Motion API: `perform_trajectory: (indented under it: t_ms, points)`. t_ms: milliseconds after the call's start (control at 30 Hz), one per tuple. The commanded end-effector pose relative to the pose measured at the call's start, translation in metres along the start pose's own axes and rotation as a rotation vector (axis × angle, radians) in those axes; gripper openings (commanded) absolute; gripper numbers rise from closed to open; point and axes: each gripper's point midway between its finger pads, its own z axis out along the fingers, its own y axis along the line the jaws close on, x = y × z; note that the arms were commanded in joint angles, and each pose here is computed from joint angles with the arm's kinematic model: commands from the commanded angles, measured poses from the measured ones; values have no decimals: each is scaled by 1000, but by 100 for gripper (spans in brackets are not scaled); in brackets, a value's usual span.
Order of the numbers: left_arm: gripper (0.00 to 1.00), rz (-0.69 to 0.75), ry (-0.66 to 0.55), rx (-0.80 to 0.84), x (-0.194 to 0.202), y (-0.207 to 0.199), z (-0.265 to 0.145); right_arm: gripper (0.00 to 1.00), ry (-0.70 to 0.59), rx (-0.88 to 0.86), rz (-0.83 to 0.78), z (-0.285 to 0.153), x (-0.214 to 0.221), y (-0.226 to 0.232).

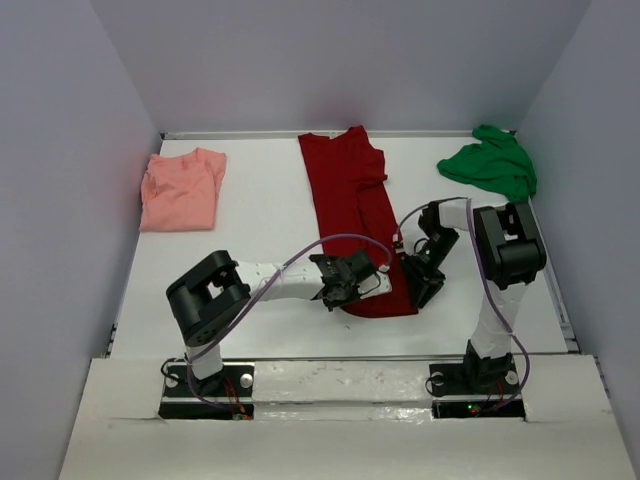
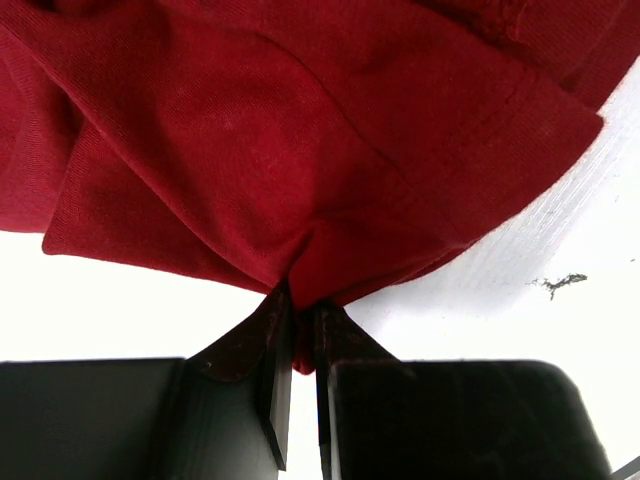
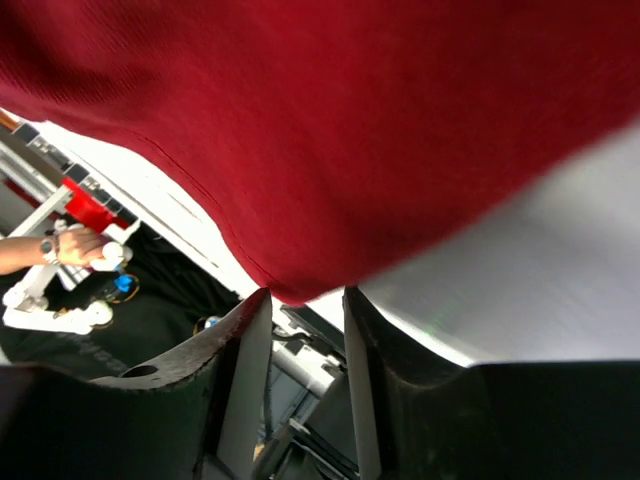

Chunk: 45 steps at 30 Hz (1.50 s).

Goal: Fold and stack the t-shirts
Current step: Fold the tshirt

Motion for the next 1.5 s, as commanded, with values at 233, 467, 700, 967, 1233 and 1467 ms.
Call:
perform_trajectory:
  t_ms: [233,467,700,967,1233,1467]
  points:
    - [0,-20,-52,-19,-19,11,-17,39,-79,36,-93,16,-33,1]
    - [0,-20,-49,-24,-19,12,-19,0,-85,76,-98,12,-31,-3]
    - [0,-7,-123,-12,-33,16,-43,0,-118,62,-164,-11,-28,17]
    - [0,26,-230,51,-60,19,-81,0,-165,122,-223,-50,-28,35]
    - [0,31,-273,-34,-70,41,-105,0,-220,185,-253,-83,-34,47]
    - [0,-26,-254,-161,-58,69,-104,0,-307,284,-276,-116,-54,49]
